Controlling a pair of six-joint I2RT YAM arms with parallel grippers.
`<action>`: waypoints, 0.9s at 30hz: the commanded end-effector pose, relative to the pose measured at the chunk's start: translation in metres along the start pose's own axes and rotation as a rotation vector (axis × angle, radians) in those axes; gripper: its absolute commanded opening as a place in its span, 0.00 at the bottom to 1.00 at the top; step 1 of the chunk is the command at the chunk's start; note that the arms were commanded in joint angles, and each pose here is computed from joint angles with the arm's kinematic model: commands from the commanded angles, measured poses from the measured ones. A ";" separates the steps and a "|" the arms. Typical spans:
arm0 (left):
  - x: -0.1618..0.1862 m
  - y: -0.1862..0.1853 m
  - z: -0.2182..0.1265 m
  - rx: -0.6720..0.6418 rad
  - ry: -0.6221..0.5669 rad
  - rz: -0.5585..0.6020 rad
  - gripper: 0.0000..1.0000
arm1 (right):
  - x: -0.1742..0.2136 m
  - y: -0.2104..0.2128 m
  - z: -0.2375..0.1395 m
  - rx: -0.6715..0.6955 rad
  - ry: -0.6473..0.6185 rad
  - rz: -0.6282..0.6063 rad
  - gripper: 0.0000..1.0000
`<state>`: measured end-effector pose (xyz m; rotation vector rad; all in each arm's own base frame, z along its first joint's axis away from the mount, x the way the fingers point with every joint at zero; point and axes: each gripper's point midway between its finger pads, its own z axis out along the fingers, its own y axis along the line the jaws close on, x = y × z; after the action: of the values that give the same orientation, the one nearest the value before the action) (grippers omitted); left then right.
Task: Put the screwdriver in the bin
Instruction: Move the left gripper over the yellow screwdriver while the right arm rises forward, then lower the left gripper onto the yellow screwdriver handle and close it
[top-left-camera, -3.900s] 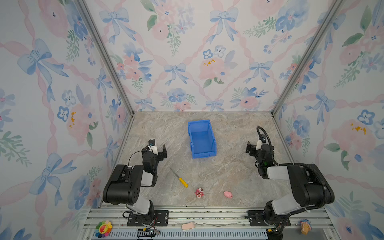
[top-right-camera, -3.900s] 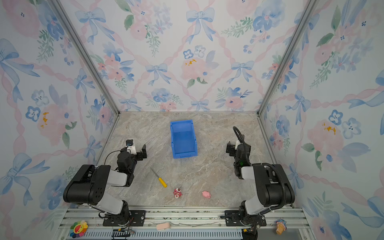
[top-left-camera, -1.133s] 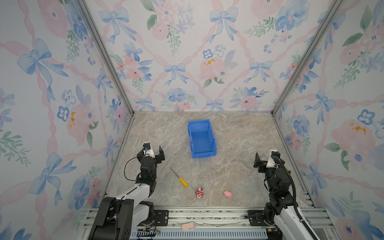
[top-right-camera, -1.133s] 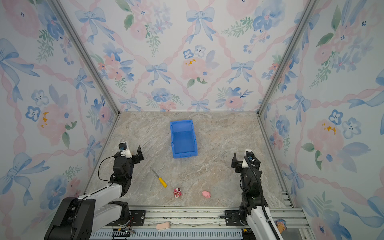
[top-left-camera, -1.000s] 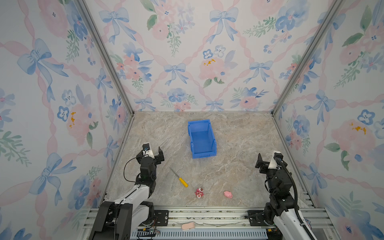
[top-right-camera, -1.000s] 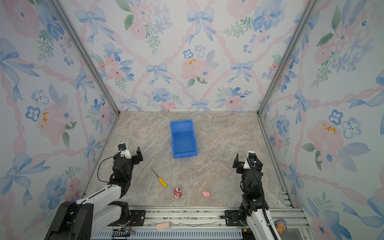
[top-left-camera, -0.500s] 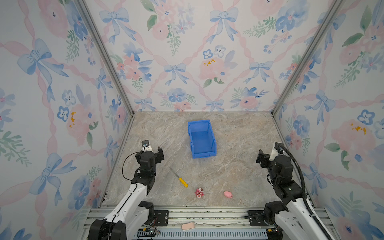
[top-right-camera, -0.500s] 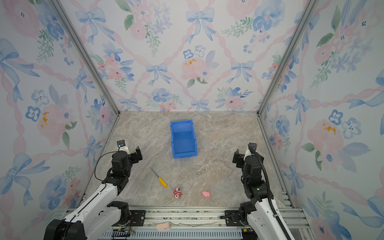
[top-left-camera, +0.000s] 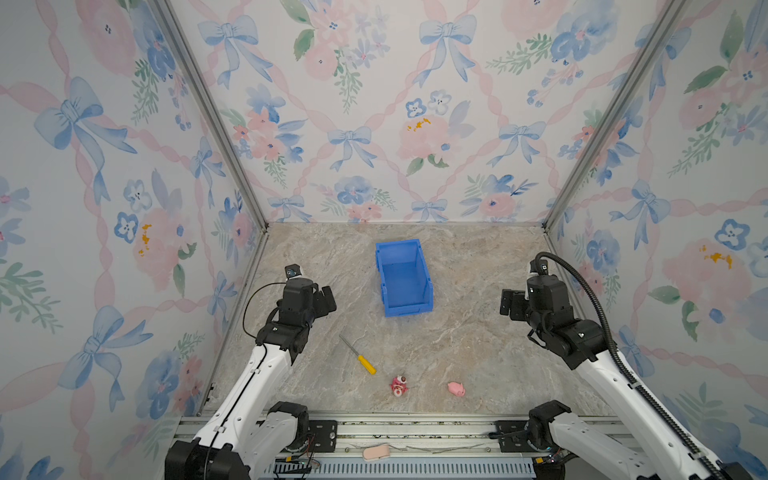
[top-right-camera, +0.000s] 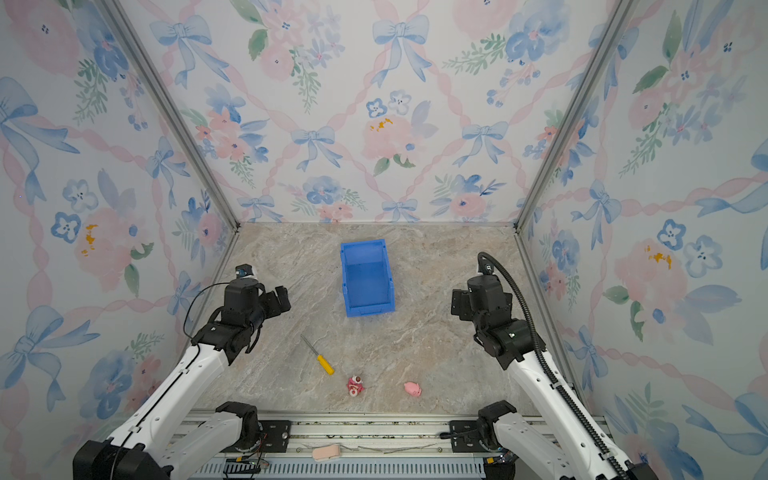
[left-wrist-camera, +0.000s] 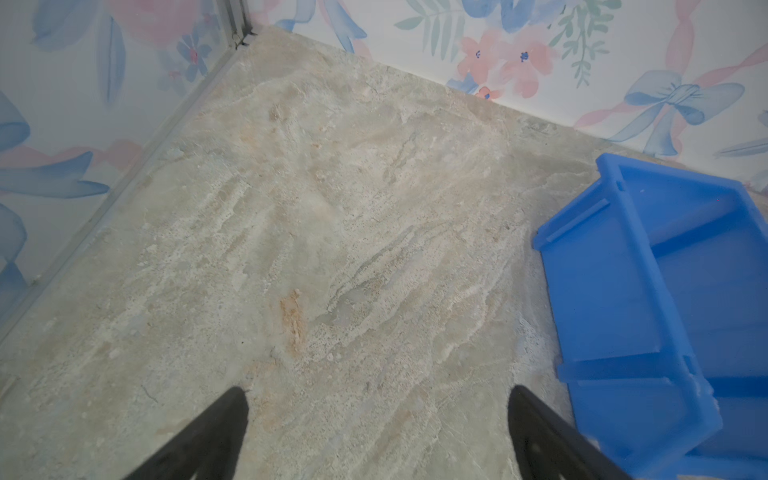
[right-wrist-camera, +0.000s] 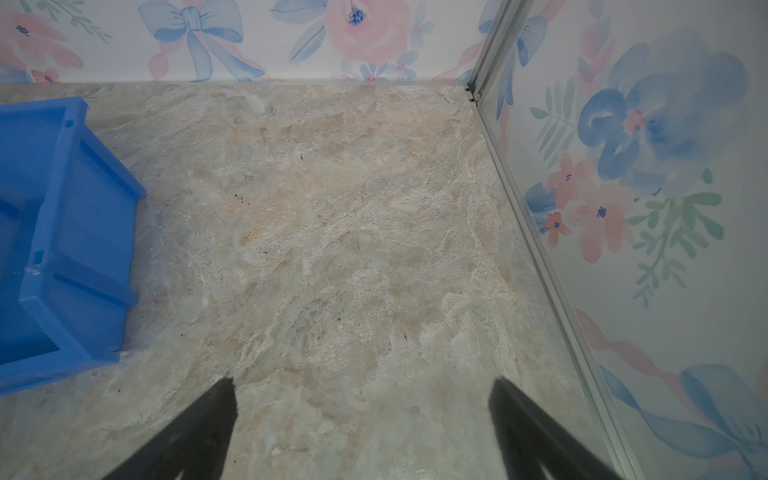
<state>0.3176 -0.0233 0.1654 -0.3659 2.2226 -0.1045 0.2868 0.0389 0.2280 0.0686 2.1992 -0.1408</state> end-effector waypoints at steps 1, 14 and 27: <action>0.045 -0.012 -0.001 0.050 0.224 -0.081 0.98 | 0.008 0.013 -0.006 -0.034 0.062 -0.019 0.97; 0.101 -0.046 -0.027 0.035 0.438 -0.194 0.98 | 0.003 0.046 0.001 -0.102 0.101 -0.104 0.97; 0.169 -0.055 -0.029 -0.051 0.588 -0.101 0.98 | 0.017 0.057 0.003 -0.148 0.126 -0.183 0.97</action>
<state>0.2252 -0.1386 0.0897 -0.4722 2.7250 -0.3395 0.2892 0.0904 0.2112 -0.1486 2.3183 -0.0739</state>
